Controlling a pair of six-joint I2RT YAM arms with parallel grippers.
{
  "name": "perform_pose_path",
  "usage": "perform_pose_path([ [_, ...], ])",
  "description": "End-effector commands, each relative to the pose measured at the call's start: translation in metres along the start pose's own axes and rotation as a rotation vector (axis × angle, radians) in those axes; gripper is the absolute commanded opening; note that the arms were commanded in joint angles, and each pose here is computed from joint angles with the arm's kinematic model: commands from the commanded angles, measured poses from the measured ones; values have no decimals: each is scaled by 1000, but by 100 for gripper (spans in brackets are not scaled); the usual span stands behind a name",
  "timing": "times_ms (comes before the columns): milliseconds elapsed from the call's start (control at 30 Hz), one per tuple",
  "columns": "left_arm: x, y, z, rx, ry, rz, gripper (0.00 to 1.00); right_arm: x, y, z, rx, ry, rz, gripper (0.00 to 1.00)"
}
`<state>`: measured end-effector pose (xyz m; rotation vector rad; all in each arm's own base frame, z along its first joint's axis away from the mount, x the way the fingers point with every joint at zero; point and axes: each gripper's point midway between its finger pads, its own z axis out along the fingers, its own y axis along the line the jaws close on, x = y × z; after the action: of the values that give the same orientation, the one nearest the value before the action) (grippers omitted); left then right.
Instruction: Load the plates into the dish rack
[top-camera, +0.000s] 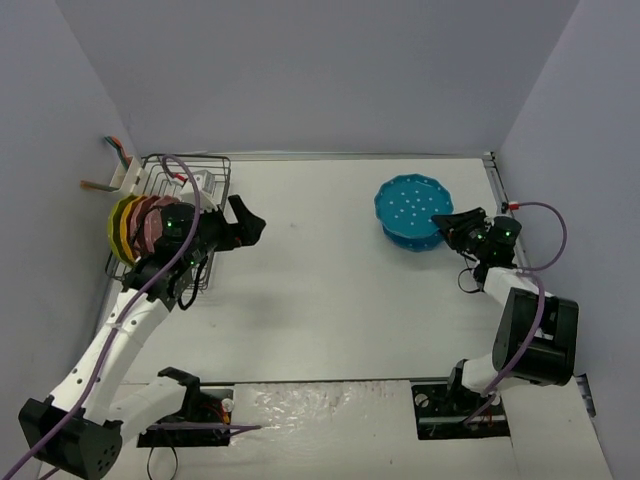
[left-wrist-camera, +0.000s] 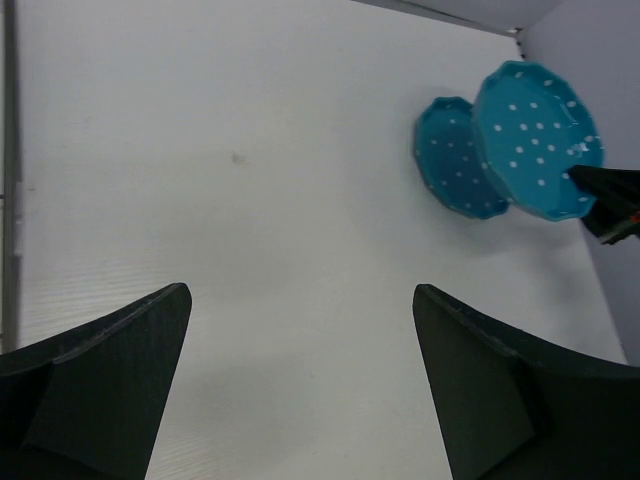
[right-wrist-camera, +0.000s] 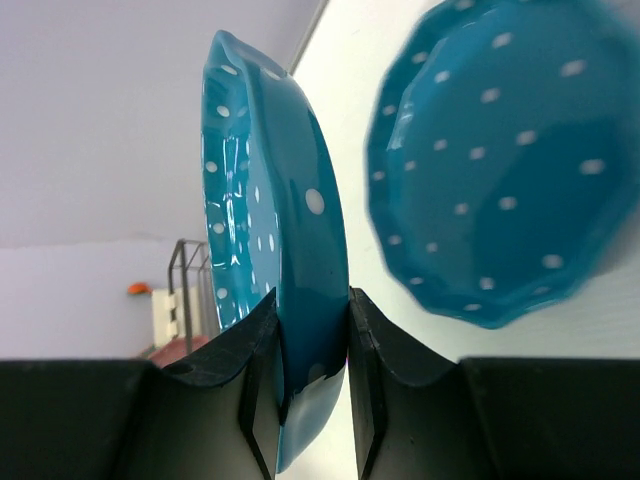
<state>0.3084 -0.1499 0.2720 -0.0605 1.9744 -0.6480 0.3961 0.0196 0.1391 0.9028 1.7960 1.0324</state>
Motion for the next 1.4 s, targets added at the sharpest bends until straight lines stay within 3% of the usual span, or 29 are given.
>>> perform_pose_path([
  [0,-36,-64,11,190,-78,-157,91,27,141,-20,-471,105,-176,0],
  [133,-33,-95,28,264,-68,-171,94,58,168,-27,-566,185,-179,0],
  [533,-13,-121,72,326,7,-218,94,119,215,-50,-738,338,-191,0],
  [700,-12,-132,75,388,11,-292,87,127,219,-54,-767,359,-197,0],
  [967,-5,-142,73,448,47,-336,58,133,218,-57,-793,382,-182,0],
  [1233,-1,-142,67,465,59,-352,16,140,211,-53,-791,400,-193,1],
  [1367,-6,-140,61,456,40,-327,0,144,205,-51,-782,412,-208,18],
])
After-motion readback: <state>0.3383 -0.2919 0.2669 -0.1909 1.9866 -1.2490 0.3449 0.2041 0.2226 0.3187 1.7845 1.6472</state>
